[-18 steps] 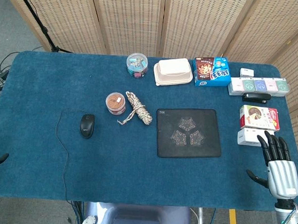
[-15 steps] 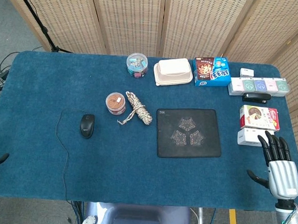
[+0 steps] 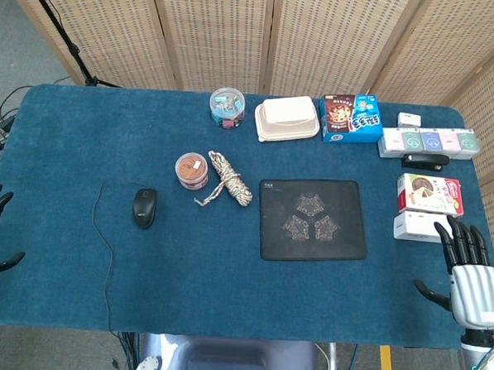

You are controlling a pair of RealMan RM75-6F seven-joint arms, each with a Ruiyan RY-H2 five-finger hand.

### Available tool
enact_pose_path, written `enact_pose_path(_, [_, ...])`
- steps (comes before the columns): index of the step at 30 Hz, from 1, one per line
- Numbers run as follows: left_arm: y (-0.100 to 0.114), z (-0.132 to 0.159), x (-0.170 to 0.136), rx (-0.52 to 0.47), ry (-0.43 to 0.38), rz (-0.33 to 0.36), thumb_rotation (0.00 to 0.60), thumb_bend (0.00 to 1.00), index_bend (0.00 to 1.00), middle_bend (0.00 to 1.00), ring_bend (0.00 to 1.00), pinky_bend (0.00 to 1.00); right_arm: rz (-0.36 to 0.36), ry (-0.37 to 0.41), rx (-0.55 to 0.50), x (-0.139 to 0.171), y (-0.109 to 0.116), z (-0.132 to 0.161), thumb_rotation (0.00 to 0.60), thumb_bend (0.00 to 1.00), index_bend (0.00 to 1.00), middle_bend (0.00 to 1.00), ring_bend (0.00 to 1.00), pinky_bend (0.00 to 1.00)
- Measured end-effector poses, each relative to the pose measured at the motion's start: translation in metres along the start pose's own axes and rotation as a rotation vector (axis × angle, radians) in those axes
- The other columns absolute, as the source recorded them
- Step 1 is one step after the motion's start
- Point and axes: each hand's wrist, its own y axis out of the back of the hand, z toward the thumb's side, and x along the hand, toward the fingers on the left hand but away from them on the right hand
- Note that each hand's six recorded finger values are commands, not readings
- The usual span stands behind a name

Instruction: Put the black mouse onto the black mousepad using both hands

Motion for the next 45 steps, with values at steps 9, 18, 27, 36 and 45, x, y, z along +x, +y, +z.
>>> enact_pose_path(9, [-0.009, -0.004, 0.052, 0.252, -0.236, -0.028, 0.6, 0.09, 0.0, 0.0, 0.0, 0.0, 0.018, -0.06, 0.027, -0.008, -0.007, -0.013, 0.6, 0.0, 0.0, 0.0, 0.0, 0.0])
enact_pose_path(18, [-0.038, 0.016, 0.115, 0.415, -0.478, -0.085, 0.6, 0.09, 0.0, 0.0, 0.0, 0.0, 0.045, -0.131, 0.067, -0.014, -0.018, -0.028, 0.6, 0.0, 0.0, 0.0, 0.0, 0.0])
enact_pose_path(27, [-0.089, 0.056, 0.15, 0.463, -0.64, -0.148, 0.6, 0.09, 0.0, 0.0, 0.0, 0.0, 0.047, -0.174, 0.08, -0.016, -0.02, -0.038, 0.6, 0.0, 0.0, 0.0, 0.0, 0.0])
enact_pose_path(36, [-0.119, 0.106, 0.171, 0.509, -0.762, -0.169, 0.6, 0.11, 0.0, 0.0, 0.0, 0.01, 0.057, -0.204, 0.077, -0.021, -0.024, -0.047, 0.6, 0.0, 0.0, 0.0, 0.0, 0.0])
enact_pose_path(45, [-0.137, 0.127, 0.181, 0.562, -0.807, -0.206, 0.6, 0.12, 0.0, 0.0, 0.0, 0.07, 0.051, -0.234, 0.072, -0.023, -0.022, -0.056, 0.6, 0.0, 0.0, 0.0, 0.0, 0.0])
